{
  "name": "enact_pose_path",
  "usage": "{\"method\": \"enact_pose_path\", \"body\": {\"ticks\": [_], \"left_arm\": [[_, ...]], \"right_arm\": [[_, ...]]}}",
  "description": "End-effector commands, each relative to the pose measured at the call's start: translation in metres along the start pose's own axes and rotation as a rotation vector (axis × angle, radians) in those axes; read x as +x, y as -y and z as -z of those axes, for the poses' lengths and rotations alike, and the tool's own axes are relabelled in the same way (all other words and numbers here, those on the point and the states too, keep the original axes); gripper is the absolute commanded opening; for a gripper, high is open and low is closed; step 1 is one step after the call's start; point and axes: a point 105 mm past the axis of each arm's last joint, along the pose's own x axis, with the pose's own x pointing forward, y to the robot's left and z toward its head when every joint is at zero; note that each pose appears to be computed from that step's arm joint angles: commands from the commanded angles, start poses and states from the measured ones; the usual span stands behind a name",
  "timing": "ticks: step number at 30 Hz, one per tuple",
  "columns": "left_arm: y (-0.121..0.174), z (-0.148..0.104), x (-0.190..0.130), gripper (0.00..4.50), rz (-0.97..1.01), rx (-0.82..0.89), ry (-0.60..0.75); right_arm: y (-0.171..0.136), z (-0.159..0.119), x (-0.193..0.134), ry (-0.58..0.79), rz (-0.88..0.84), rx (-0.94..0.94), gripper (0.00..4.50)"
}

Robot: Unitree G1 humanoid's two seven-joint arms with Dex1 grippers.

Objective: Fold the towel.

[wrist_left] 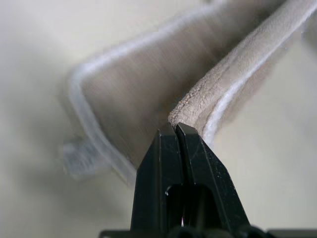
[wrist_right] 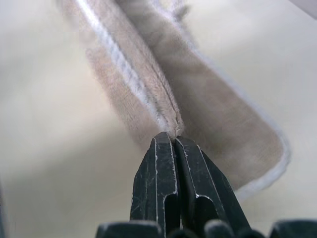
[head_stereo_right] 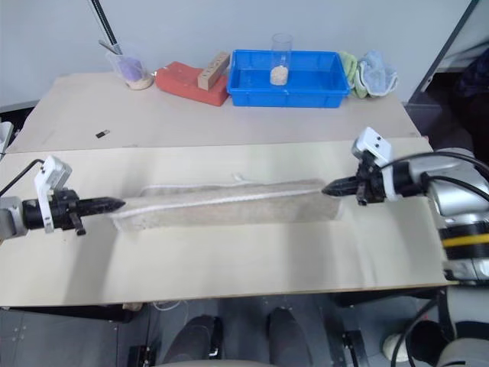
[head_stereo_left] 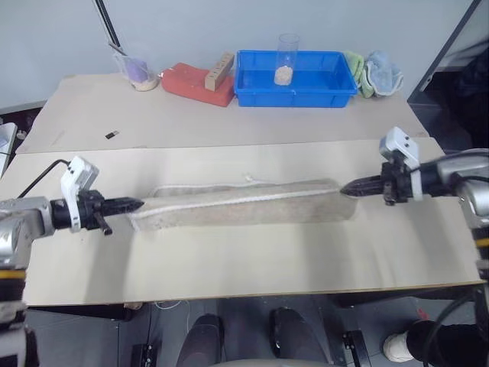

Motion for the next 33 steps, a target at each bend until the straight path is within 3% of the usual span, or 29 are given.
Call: {"method": "enact_pose_path", "body": {"ticks": [1,10,11,15,22,24,27,33], "left_arm": [[-0.010,-0.006,0.007,0.00,-0.025,0.004,-0.002],[-0.021,-0.003,0.021,0.00,-0.061,0.010,-0.015],[-0.024,-0.005,0.021,0.00,-0.084,0.007,-0.003],[-0.032,-0.012,0.022,1.34,-0.132,0.010,0.043],[-0.041,-0.032,0.010,4.40,-0.203,0.072,0.123],[-0.035,-0.045,0.005,4.50,-0.182,0.108,0.162],[0.000,-0.059,0.001,4.50,-0.050,0.289,0.149],[0.068,-0.049,0.017,4.50,0.185,0.527,0.079]], "right_arm": [[0.014,-0.004,-0.003,0.004,0.049,0.039,0.02],[0.026,-0.004,0.007,0.004,0.070,0.091,0.02],[0.028,-0.006,0.007,0.017,0.090,0.089,0.34],[0.036,-0.014,0.007,0.073,0.142,0.081,1.63],[0.047,-0.030,-0.007,0.158,0.273,0.022,4.04],[0.044,-0.032,-0.016,0.177,0.291,-0.008,4.43],[0.028,-0.024,-0.031,0.192,0.328,-0.053,4.43],[0.004,0.015,-0.026,0.154,0.416,-0.041,4.43]]}}
